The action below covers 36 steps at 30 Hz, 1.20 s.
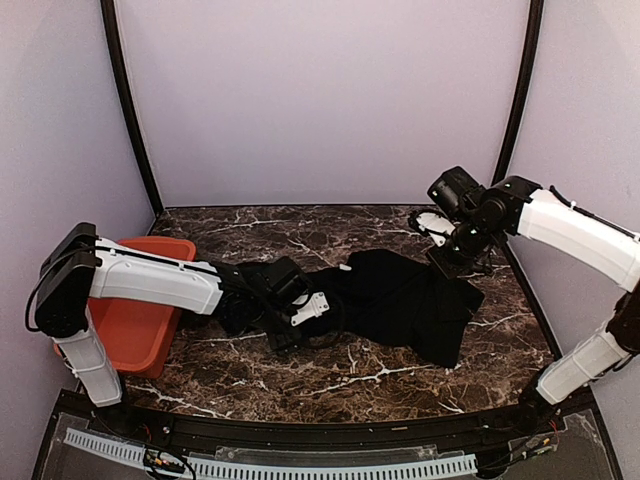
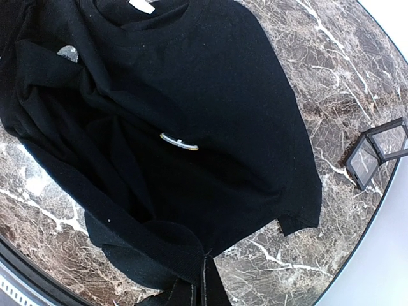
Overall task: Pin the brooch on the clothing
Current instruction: Flatten out the clothing with brooches at the center of the board.
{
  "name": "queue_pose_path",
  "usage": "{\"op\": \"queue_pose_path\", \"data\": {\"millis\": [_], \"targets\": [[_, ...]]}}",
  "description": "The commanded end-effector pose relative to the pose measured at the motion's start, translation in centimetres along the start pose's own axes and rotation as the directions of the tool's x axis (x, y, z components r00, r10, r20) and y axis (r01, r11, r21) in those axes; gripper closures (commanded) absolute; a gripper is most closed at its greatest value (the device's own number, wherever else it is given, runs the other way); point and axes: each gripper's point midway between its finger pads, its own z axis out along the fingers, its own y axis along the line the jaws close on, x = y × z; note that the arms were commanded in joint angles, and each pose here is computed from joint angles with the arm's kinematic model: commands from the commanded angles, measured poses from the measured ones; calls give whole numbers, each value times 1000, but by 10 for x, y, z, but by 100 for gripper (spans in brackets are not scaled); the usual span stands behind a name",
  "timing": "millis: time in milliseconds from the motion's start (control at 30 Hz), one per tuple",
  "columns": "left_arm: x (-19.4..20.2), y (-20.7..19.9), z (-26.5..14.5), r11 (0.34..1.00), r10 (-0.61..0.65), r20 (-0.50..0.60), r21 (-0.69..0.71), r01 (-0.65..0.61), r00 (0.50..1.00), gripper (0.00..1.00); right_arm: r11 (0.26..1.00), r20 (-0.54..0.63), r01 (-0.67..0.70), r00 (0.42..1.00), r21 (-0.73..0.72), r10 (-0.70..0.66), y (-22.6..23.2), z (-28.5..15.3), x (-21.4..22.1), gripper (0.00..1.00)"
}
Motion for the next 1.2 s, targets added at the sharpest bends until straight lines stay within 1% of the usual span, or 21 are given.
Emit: {"op": "queue_pose_path", "data": {"millis": [0,133,200,233,267,300,333,367,433,600,633,667,700,733,767,800,833,867,967,1067,1167], "targets": [[-15,-2,13,999,33,7,9,-33,999,20,1000,19,-20,1000,-8,20,-2,-4,-10,100],[-24,2,23,999,40,8,-4,-40,999,24,1000,26,-18,999,-13,18,-1,-7,-11,100],[-25,3,29,999,39,-1,-5,-39,999,33,1000,29,-19,999,-15,20,-1,-8,-11,100],[-24,4,31,999,38,-5,-6,-38,999,42,1000,33,-19,999,-15,20,-1,-9,-11,100],[-24,4,33,999,38,-8,-6,-38,999,49,1000,32,-18,999,-15,18,-1,-9,-10,100],[-25,4,34,999,36,-7,-5,-36,999,62,1000,34,-17,999,-15,18,-1,-9,-10,100],[-24,5,35,999,32,-8,-6,-32,999,70,1000,34,-18,999,-14,18,-1,-10,-9,100],[-25,6,36,1000,30,-7,-8,-30,1000,87,1000,33,-17,999,-12,18,-1,-9,-9,100],[-27,10,32,1000,15,6,-9,-15,1000,98,1000,30,-15,999,-11,16,-2,-9,-7,100],[-43,41,3,997,-65,96,-32,69,993,99,1000,34,9,999,-8,-9,-2,-10,-5,100],[-48,59,-8,993,-103,128,-45,110,986,99,1000,45,27,999,-15,-27,-1,-12,-7,100],[-51,66,-14,991,-123,144,-33,129,982,99,999,62,39,997,-29,-37,1,-15,-10,100],[-54,89,-25,984,-163,174,-47,174,971,99,998,84,49,995,-41,-45,3,-19,-13,100],[-54,95,-29,982,-182,177,-28,189,967,99,997,111,61,992,-52,-55,5,-23,-16,100],[-55,118,-37,972,-217,195,-44,229,957,99,996,135,73,989,-55,-65,6,-26,-18,100],[-52,124,-38,970,-228,183,-37,239,956,99,995,160,82,984,-50,-73,5,-29,-20,100],[-53,142,-42,965,-243,190,-55,257,951,99,995,176,88,981,-41,-79,4,-32,-20,100],[-48,146,-40,964,-248,165,-53,260,955,99,995,189,96,978,-40,-87,4,-33,-20,100],[-43,165,-29,965,-240,113,-82,250,964,99,978,251,203,950,-55,-183,19,-40,-16,100],[-37,167,-12,961,-261,71,-75,266,963,99,949,335,312,899,-40,-282,36,-50,-12,100],[-37,164,1,955,-289,61,-43,292,955,99,917,372,394,862,-65,-344,56,-54,-7,100]]}}
